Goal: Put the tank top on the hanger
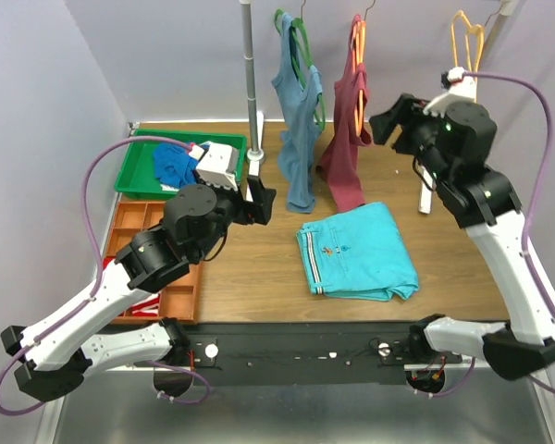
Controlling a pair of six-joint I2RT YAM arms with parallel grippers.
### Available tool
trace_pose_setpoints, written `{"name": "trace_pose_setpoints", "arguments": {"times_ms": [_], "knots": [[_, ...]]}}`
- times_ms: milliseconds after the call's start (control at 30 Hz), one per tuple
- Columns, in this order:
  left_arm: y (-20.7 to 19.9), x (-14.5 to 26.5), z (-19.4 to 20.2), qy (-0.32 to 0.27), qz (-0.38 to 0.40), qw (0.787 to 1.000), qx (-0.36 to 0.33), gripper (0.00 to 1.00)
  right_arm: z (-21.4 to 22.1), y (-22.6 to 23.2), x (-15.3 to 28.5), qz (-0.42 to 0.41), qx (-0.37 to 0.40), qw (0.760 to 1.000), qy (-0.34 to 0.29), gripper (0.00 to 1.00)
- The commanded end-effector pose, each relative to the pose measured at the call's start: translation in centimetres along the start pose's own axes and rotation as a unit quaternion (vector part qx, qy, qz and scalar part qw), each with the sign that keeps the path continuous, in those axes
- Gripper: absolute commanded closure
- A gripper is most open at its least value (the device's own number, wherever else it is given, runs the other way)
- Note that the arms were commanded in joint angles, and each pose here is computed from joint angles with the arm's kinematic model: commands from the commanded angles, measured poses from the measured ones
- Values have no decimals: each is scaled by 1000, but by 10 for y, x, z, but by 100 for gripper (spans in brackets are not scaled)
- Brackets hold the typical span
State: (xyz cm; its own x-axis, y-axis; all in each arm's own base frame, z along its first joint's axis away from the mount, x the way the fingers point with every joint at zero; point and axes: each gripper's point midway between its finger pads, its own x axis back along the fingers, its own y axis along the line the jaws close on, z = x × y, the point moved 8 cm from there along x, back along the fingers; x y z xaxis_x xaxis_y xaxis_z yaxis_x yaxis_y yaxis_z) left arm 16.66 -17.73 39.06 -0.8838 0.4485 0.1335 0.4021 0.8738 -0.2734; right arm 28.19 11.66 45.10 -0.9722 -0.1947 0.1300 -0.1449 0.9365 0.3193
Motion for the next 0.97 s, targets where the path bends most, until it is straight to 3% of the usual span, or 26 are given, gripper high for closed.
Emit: {"name": "trace_pose_setpoints", "arguments": {"times_ms": [0, 33, 100, 267, 500, 933], "knots": [[1, -5, 27, 29, 1, 999, 40, 5, 28, -9, 36, -20, -54, 998, 14, 16], [1, -7, 34, 36, 0, 998, 52, 1, 51, -16, 36, -12, -56, 998, 40, 16], [3, -12, 54, 54, -3, 997, 58, 1, 62, -21, 52, -19, -79, 996, 40, 12], [8, -20, 99, 92, -9, 991, 95, 1, 142, -41, 61, -26, -116, 987, 105, 6], [27, -27, 164, 141, -49, 984, 97, 1, 208, -63, 69, 2, -138, 977, 164, 0], [38, -29, 176, 139, -95, 982, 91, 1, 215, -72, 75, 19, -134, 979, 152, 0]]}}
